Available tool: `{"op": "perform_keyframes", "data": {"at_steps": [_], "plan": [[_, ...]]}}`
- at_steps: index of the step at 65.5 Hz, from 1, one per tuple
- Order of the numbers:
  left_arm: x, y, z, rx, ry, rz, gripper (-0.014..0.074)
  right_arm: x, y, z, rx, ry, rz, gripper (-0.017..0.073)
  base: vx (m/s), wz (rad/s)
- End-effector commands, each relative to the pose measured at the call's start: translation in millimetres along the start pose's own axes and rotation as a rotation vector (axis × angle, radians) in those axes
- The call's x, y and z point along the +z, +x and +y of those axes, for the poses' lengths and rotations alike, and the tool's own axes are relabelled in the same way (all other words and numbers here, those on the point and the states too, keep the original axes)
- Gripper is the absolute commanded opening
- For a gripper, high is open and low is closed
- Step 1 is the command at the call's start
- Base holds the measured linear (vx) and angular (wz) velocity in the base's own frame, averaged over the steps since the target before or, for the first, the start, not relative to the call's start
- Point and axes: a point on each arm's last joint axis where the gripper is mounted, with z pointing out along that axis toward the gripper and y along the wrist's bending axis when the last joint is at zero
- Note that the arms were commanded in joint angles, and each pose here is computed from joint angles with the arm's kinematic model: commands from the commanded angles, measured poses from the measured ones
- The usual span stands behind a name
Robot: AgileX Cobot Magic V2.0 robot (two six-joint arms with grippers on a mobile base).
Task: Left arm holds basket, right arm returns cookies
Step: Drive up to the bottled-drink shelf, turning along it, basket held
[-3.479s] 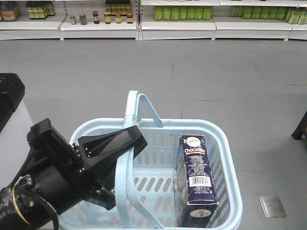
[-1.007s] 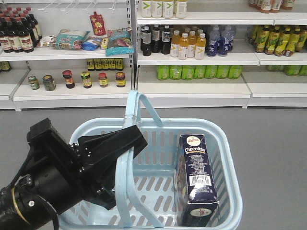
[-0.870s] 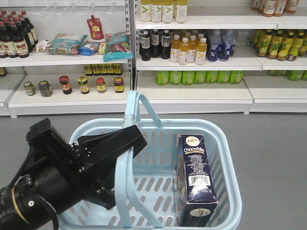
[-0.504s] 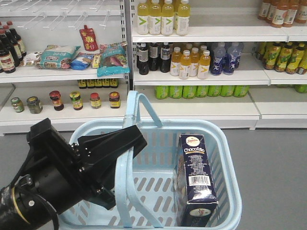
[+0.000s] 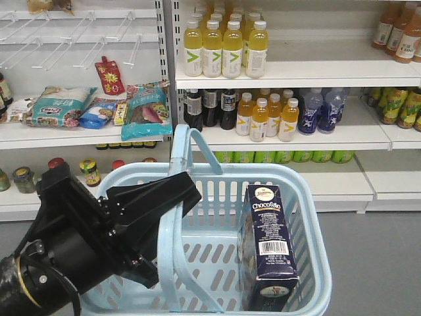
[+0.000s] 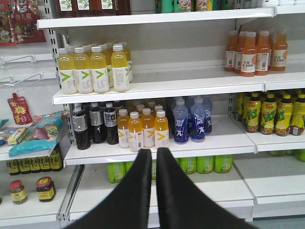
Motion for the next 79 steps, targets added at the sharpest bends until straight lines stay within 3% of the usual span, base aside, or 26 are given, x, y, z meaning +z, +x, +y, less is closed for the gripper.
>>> {"op": "perform_keyframes", "data": {"at_steps": [1, 79], "plan": [[2.1, 6.3, -24.8, -0.001, 0.177, 0.043, 0.0000, -0.3, -1.4, -0.4, -0.008, 0.003, -0.069, -0.0006, 0.43, -0.01], [2.1, 6.3, -24.8, -0.001, 0.177, 0.043, 0.0000, -0.3, -1.4, -0.4, -0.008, 0.003, -0.069, -0.0006, 0.33, -0.01]]}}
